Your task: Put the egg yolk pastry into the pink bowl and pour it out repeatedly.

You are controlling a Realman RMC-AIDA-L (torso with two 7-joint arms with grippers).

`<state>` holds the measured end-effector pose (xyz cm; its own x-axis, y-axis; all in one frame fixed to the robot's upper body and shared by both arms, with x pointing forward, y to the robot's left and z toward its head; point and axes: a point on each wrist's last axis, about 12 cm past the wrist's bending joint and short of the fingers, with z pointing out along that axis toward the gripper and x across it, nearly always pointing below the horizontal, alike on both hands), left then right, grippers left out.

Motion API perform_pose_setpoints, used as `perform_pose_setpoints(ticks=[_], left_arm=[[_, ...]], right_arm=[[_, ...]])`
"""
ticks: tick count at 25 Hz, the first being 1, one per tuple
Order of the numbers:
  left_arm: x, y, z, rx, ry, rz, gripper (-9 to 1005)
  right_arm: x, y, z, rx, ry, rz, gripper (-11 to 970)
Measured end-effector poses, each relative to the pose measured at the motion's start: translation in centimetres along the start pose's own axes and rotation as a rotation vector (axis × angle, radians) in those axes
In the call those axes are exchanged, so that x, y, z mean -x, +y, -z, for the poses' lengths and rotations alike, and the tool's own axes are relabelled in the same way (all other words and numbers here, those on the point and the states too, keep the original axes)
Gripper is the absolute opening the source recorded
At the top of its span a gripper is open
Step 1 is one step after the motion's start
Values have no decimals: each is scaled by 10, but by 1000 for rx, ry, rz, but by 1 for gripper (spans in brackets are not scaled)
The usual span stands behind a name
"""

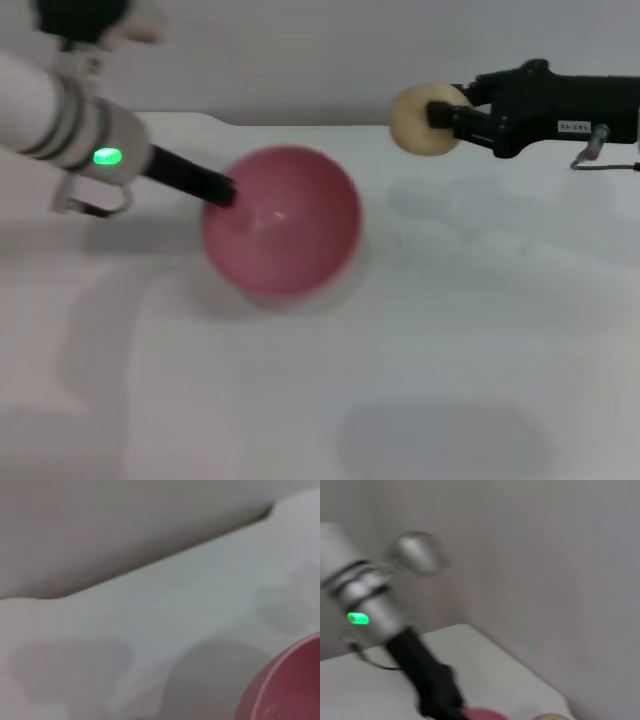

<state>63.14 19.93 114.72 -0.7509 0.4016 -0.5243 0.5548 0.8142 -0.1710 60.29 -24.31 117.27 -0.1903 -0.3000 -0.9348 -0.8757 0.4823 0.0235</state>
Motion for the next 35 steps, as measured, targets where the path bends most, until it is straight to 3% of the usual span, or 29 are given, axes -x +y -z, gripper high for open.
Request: perform_pose_setpoints(ticks=[4,11,15,19,27,32,35], left_arm=[[16,-27,-15,-30,16,-66,0],[26,-43,-19,-49,0,-101,0],[29,-44,-19,-47,-9,-99,0],[29,-44,-18,-45,-11,-101,-1],[27,-36,-20,-15,-38,-91,-1],[20,-18,-20,58,-157,-50,-1],[14,-17,-18,110,-265,-82,-1]], right_arm=[[14,13,-12,114,54,86,188],[15,36,-58,258,330,174,158],[14,37,-71,215,461,147,153],[15,34,-75,170,468,151,193],[35,23,-59,92,299,107,416],[32,-4,-23,-60,130,-33,448],[10,-25,2,-208,69,-144,449]])
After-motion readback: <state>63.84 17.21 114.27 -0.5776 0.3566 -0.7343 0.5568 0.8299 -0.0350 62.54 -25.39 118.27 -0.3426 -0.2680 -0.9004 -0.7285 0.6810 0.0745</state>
